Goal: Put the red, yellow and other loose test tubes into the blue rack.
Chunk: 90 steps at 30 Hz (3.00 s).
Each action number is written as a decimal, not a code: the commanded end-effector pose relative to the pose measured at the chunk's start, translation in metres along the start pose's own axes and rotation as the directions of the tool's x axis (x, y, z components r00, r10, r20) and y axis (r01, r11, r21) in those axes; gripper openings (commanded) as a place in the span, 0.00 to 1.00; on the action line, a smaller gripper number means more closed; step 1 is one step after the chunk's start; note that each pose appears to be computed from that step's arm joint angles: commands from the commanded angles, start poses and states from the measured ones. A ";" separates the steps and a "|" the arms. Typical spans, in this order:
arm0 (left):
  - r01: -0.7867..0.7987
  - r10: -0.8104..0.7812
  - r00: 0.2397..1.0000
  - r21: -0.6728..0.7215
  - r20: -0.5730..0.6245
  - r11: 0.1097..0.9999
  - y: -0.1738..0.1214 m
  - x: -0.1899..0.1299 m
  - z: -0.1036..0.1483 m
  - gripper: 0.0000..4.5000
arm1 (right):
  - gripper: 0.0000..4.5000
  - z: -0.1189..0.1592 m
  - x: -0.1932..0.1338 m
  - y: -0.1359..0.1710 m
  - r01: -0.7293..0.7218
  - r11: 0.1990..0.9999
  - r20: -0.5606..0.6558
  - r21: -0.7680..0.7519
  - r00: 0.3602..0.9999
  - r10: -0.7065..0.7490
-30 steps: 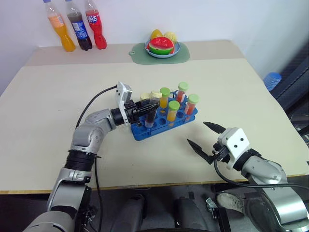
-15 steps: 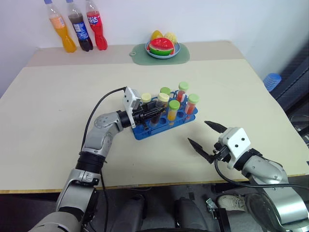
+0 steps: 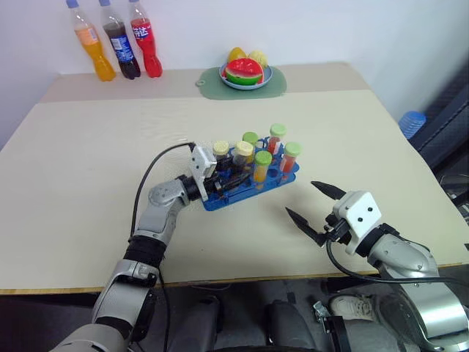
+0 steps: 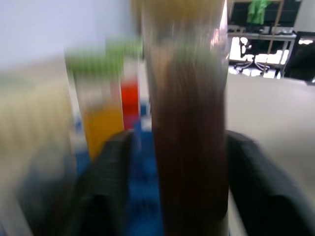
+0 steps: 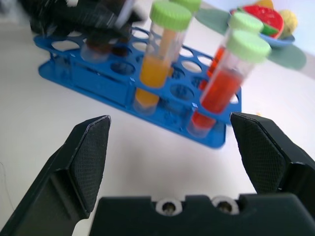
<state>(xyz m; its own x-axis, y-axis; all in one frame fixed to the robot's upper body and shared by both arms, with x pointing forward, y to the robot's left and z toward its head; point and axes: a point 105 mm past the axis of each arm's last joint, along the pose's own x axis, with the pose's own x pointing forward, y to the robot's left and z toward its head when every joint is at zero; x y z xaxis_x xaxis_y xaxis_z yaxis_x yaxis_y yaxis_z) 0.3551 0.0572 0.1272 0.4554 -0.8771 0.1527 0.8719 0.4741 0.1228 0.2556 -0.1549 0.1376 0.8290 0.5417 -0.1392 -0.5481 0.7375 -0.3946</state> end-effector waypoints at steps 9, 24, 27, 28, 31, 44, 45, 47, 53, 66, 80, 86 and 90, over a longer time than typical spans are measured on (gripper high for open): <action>-0.056 0.051 0.990 0.033 0.134 0.998 -0.008 0.004 0.027 0.99 | 0.95 0.011 -0.006 -0.010 0.019 0.999 0.033 -0.032 0.999 -0.017; -0.105 0.103 0.993 0.044 0.054 0.993 -0.005 -0.001 0.027 0.99 | 0.95 0.011 -0.002 -0.011 0.002 1.000 0.034 -0.031 0.999 -0.001; -0.106 0.104 0.993 0.048 0.048 0.993 -0.006 -0.003 0.028 0.99 | 0.95 0.011 -0.002 -0.010 0.002 1.000 0.035 -0.029 0.999 -0.001; -0.106 0.104 0.993 0.048 0.049 0.993 -0.006 -0.004 0.029 0.99 | 0.95 0.011 -0.002 -0.010 0.002 1.000 0.035 -0.028 0.999 -0.001; -0.091 0.090 0.995 0.034 0.050 0.995 -0.008 -0.005 0.030 0.88 | 0.95 0.010 -0.001 -0.010 0.003 1.000 0.035 -0.025 0.999 -0.002; -0.098 0.097 0.995 0.052 0.029 0.994 -0.001 -0.022 0.005 0.49 | 0.95 0.009 0.001 -0.007 0.007 1.000 0.041 -0.008 0.999 -0.006; -0.097 0.096 0.995 0.056 0.030 0.994 -0.001 -0.022 0.005 0.49 | 0.95 0.009 0.001 -0.007 0.007 1.000 0.041 -0.007 0.999 -0.006; -0.094 0.092 0.995 0.051 0.040 0.994 -0.001 -0.022 0.006 0.43 | 0.95 0.008 0.001 -0.006 0.007 1.000 0.041 -0.004 0.999 -0.007; -0.095 0.092 0.995 0.059 0.049 0.994 -0.001 -0.020 0.011 0.19 | 0.95 0.008 0.001 -0.005 0.009 1.000 0.041 0.000 0.999 -0.009; -0.153 0.143 0.984 0.097 0.103 0.983 0.000 -0.019 0.021 0.19 | 0.95 0.007 0.003 -0.003 0.012 1.000 0.044 0.006 0.999 -0.012; -0.156 0.152 0.987 0.073 0.059 0.985 -0.007 -0.022 0.012 0.71 | 0.95 0.007 0.002 -0.002 0.006 1.000 0.043 0.008 0.999 -0.006; -0.169 0.163 0.984 0.080 0.076 0.982 -0.006 -0.023 0.017 0.91 | 0.95 0.007 0.001 -0.001 0.002 1.000 0.040 0.007 0.999 -0.002; -0.141 0.136 0.989 0.087 0.065 0.986 -0.009 -0.023 0.022 0.91 | 0.95 0.007 0.003 -0.001 -0.004 1.000 0.041 0.008 0.999 0.004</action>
<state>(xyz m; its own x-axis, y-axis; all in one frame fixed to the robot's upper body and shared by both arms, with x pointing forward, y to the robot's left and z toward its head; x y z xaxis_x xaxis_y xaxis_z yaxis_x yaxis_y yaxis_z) 0.3368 0.0768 0.1314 0.5832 -0.7864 0.2035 0.7723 0.6144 0.1613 0.2591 -0.1539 0.1367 0.8262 0.5478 -0.1313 -0.5531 0.7447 -0.3735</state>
